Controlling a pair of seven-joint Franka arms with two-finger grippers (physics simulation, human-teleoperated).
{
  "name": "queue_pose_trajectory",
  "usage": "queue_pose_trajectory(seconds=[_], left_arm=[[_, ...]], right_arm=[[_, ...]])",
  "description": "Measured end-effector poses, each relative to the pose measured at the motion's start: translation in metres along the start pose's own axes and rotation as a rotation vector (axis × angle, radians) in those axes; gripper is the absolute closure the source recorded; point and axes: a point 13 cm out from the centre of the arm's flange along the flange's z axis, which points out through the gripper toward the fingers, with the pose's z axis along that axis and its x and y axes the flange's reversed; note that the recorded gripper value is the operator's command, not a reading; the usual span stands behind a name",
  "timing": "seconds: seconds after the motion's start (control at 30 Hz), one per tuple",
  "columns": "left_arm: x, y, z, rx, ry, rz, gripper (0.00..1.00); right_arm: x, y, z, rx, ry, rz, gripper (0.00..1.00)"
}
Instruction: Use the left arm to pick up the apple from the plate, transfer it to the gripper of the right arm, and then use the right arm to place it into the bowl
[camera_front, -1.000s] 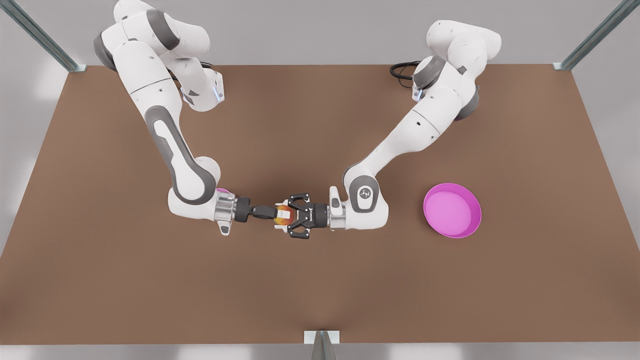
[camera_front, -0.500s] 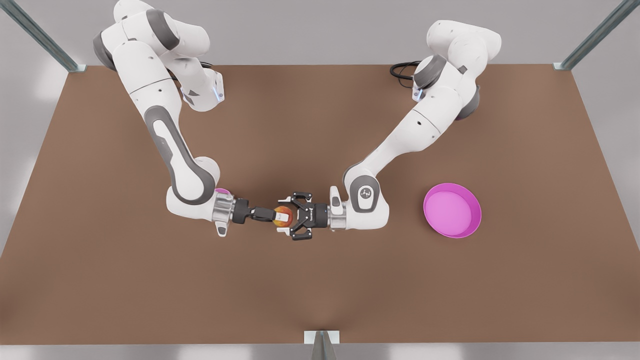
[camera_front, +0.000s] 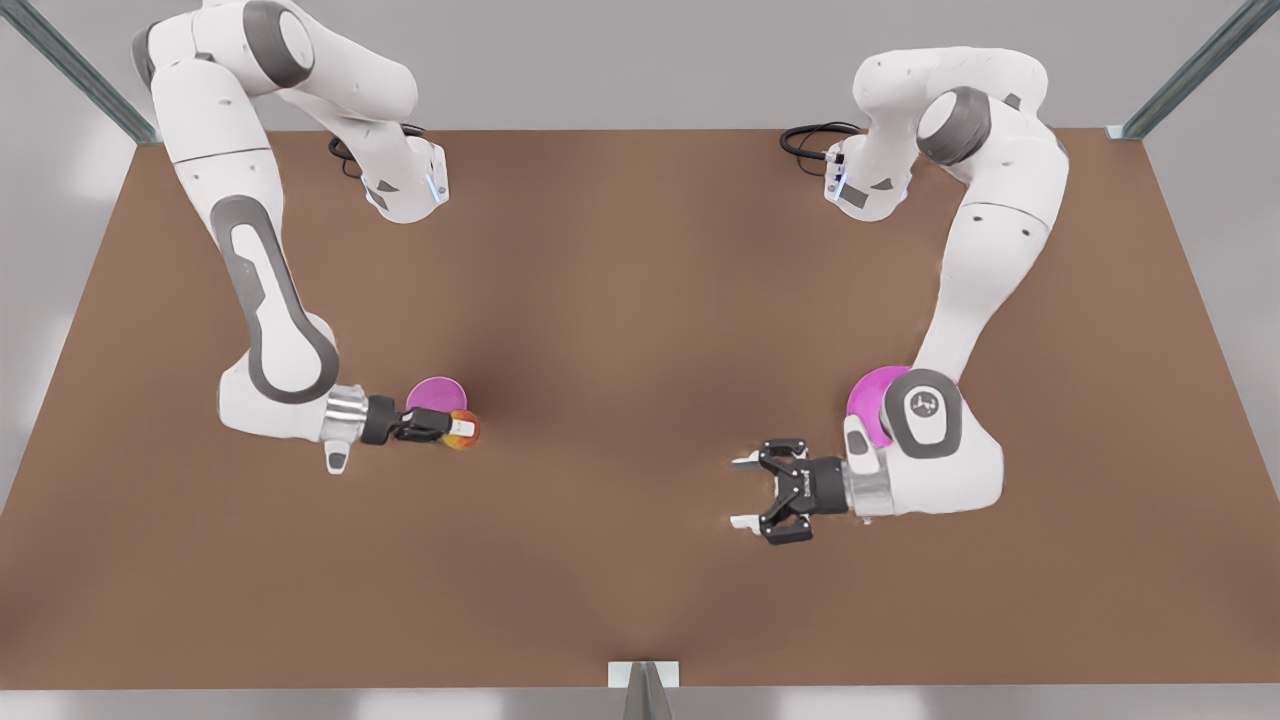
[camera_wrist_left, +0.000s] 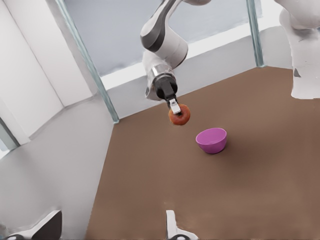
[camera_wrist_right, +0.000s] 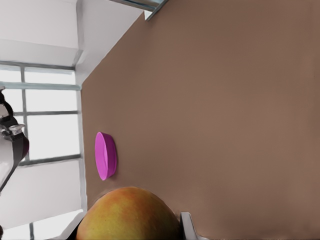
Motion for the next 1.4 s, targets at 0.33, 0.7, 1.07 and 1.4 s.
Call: queue_pose_trajectory(seconds=[0.33, 0.7, 1.07, 1.4], left_arm=[[-0.001, -0.087, -0.338, 0.116, 1.128, -0.462, 0.0], [-0.022, -0.15, -0.339, -0.236, 1.162, -1.148, 0.0], [-0.023, -0.15, -0.337, -0.449, 1.141, -1.457, 0.0], [-0.021, -0.15, -0.336, -0.561, 1.126, -1.611, 0.0]], right_arm=[[0.059, -0.067, -0.029, 0.382, 0.294, -0.233, 0.35], [0.069, -0.128, -0.022, 0.534, 0.415, -0.305, 0.33], [0.047, -0.112, -0.035, 0.581, 0.372, -0.362, 0.06], [-0.004, 0.114, -0.271, 0.99, 0.073, -0.466, 0.0]])
